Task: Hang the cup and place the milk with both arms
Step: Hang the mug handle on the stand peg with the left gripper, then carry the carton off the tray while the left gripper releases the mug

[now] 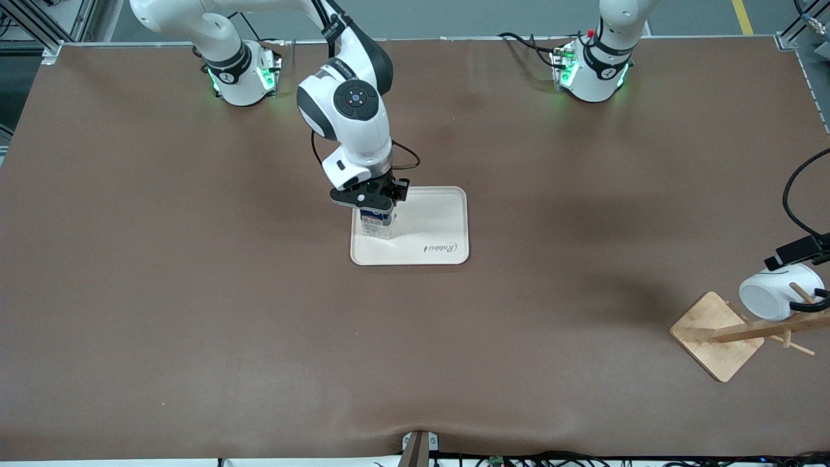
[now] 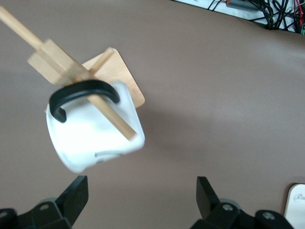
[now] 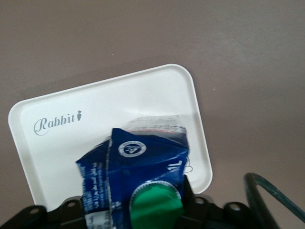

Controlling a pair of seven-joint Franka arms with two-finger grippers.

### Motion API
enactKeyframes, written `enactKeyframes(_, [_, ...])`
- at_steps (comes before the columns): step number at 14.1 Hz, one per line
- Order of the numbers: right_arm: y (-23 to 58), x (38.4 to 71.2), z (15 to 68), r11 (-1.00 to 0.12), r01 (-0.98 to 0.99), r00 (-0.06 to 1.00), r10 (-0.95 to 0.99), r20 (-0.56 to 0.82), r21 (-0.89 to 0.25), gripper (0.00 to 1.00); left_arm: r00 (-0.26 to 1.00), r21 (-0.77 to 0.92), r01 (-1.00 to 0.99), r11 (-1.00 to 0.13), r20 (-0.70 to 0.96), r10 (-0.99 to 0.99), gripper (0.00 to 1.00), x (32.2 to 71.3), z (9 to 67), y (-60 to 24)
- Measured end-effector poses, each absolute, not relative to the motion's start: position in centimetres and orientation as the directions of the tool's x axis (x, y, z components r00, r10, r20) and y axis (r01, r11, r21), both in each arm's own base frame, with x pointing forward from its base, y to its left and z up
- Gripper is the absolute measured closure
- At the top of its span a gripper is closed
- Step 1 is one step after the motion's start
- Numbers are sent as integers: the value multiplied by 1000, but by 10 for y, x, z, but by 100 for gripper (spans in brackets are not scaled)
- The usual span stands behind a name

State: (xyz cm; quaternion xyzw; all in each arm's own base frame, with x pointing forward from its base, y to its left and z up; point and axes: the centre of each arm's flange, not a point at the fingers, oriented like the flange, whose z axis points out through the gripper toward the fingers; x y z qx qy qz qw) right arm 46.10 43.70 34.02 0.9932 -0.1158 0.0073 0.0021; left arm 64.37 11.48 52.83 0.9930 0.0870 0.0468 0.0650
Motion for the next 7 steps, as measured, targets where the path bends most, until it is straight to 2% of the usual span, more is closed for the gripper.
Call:
enactKeyframes(1, [433, 465, 346, -971, -239, 971, -239, 3, 23, 46, 979, 121, 184, -975, 70, 194, 0, 640, 537, 100])
enactKeyframes(4, [403, 498, 390, -963, -255, 964, -260, -52, 92, 46, 969, 72, 239, -968, 46, 242, 0, 629, 560, 50])
enactKeyframes(7, [356, 542, 437, -955, -297, 947, -294, -133, -3, 46, 976, 4, 212, -977, 48, 212, 0, 620, 575, 9])
